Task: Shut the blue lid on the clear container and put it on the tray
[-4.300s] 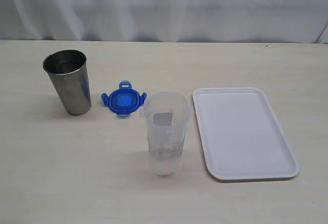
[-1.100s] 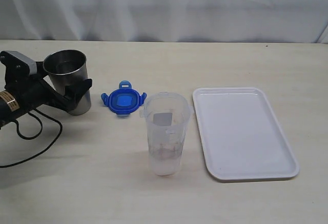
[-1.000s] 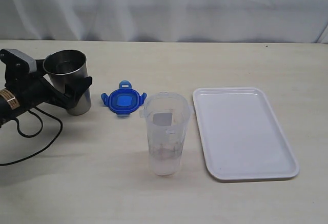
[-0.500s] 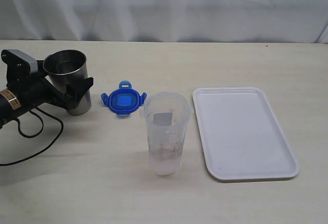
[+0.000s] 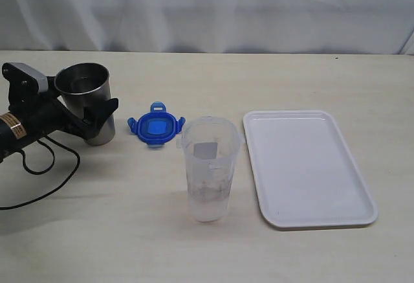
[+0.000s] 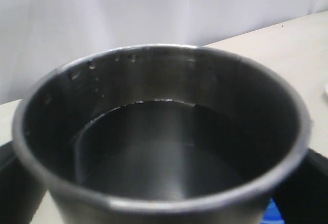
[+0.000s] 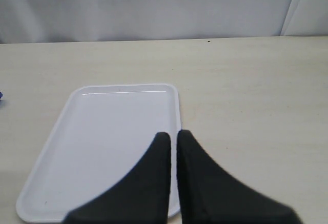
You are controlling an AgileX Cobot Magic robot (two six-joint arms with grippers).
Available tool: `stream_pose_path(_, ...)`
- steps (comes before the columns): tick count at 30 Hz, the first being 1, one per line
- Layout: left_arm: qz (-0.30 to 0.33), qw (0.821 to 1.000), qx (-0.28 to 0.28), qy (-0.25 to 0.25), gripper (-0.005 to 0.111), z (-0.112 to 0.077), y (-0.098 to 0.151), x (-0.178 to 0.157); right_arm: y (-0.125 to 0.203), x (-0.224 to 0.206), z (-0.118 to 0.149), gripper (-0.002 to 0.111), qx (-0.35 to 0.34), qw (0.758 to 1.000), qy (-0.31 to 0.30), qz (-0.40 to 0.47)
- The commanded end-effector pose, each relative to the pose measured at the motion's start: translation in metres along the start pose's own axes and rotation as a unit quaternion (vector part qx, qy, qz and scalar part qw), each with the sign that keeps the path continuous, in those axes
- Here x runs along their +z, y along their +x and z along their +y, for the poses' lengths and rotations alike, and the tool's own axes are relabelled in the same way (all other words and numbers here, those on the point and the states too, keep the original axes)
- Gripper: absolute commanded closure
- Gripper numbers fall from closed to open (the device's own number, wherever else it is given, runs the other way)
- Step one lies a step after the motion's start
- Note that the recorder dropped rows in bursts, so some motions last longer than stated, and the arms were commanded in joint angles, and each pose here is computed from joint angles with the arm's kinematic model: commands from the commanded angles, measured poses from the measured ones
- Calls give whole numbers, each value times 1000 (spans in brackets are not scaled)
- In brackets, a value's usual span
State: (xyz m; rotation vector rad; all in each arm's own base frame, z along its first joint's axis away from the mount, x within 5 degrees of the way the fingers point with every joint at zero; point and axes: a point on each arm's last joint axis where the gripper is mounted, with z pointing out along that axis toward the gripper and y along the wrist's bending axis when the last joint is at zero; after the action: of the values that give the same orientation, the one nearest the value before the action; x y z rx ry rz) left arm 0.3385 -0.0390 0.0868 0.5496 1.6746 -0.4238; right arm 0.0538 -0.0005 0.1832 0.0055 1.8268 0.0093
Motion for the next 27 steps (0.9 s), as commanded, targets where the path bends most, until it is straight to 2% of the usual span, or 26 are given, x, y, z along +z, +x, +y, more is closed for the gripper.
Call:
stream_pose_path(1,-8,1000,-2,2,2,0,-2,1,1,0,0,104,2,1000,-1,0)
stream_pose_path(27,-7,1000,-2,3,2,0,-2,1,1,0,0,104,2,1000,-1,0)
